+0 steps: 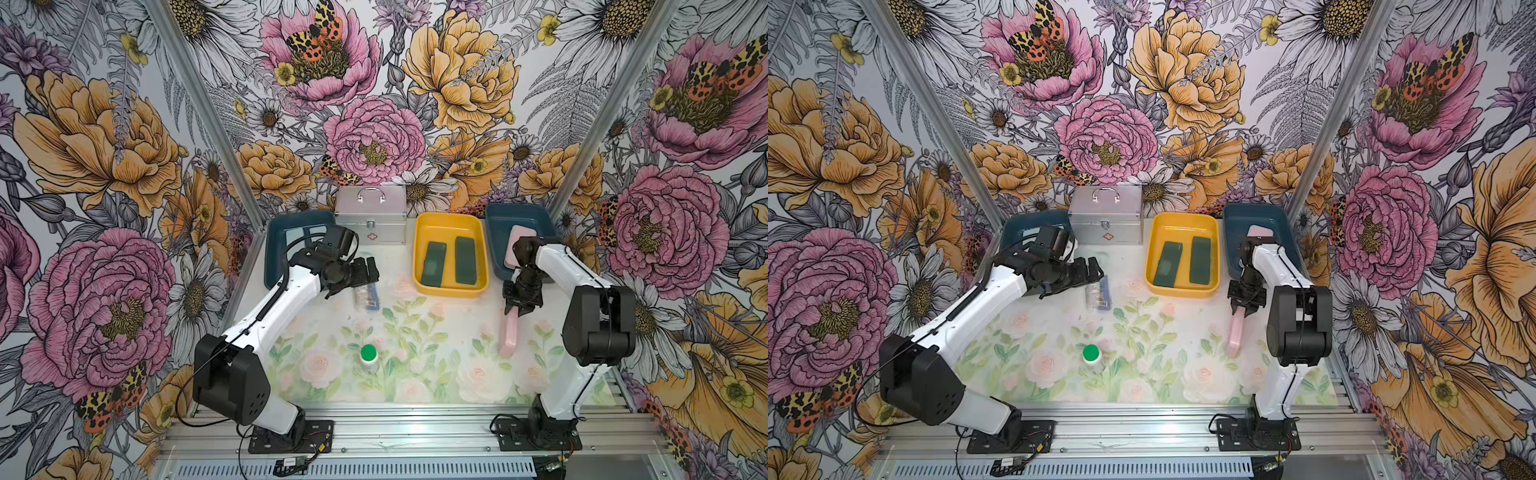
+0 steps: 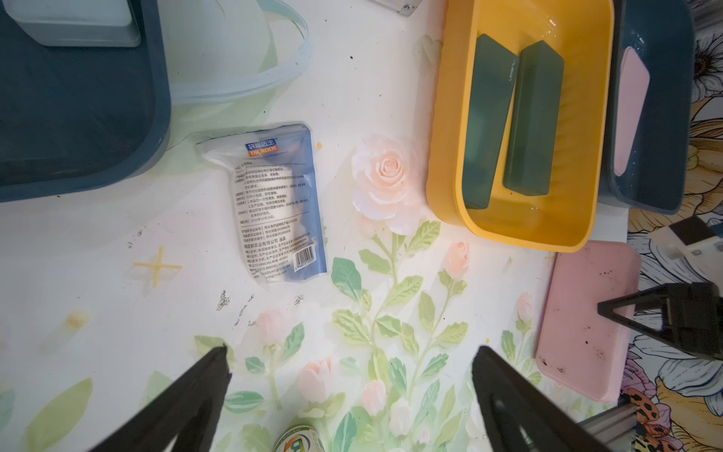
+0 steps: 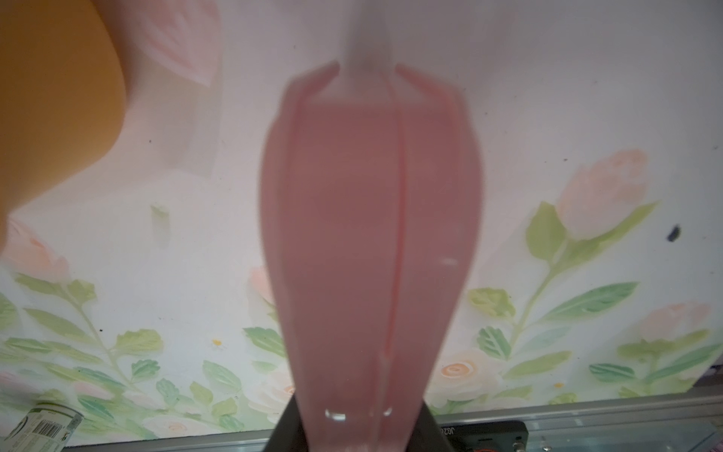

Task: Place the pencil cases by color into the storage box
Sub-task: Pick up the pencil case from the center of the board.

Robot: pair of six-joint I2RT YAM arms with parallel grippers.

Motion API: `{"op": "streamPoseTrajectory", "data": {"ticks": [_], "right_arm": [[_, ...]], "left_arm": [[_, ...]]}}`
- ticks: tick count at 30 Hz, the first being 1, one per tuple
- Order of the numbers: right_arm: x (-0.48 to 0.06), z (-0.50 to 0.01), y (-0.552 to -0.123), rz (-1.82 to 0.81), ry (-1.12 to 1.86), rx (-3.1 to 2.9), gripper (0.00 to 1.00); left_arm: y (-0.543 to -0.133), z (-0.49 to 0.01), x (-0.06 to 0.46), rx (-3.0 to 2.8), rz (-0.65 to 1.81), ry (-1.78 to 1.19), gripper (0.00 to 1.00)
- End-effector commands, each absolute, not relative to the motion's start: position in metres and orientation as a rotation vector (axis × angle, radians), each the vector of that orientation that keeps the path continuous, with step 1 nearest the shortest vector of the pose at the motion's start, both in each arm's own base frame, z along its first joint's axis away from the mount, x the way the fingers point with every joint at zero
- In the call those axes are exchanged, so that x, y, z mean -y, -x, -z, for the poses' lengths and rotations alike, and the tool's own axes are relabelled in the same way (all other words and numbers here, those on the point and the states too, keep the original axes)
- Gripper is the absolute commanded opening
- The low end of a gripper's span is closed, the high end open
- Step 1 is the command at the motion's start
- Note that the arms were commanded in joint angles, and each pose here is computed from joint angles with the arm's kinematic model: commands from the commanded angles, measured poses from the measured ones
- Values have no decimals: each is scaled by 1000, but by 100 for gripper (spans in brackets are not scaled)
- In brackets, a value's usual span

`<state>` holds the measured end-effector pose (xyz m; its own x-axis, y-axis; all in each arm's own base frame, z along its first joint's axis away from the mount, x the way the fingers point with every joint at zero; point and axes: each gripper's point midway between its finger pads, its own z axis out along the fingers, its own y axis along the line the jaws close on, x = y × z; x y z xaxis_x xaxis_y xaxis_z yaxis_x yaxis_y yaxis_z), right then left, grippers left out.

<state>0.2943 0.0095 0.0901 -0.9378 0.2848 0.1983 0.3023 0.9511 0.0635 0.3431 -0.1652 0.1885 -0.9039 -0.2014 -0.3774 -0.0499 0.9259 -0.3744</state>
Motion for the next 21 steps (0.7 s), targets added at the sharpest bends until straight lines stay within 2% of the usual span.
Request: {"op": "streamPoseTrajectory", "data": {"ticks": [1, 7, 14, 21], "right_arm": [[-16, -112, -298, 218, 424, 2944, 9], [-23, -163, -310, 316, 456, 3036, 10], [-16, -246, -366, 449, 517, 3214, 11], [26, -250, -429, 477, 739, 3301, 11]], "left_arm": [[-355, -198, 170, -2632, 548, 147, 99], [-361, -198, 175, -2636, 562, 130, 99], [-374, -203, 183, -2629, 595, 126, 99], [-386, -224, 180, -2573, 612, 162, 99]]}}
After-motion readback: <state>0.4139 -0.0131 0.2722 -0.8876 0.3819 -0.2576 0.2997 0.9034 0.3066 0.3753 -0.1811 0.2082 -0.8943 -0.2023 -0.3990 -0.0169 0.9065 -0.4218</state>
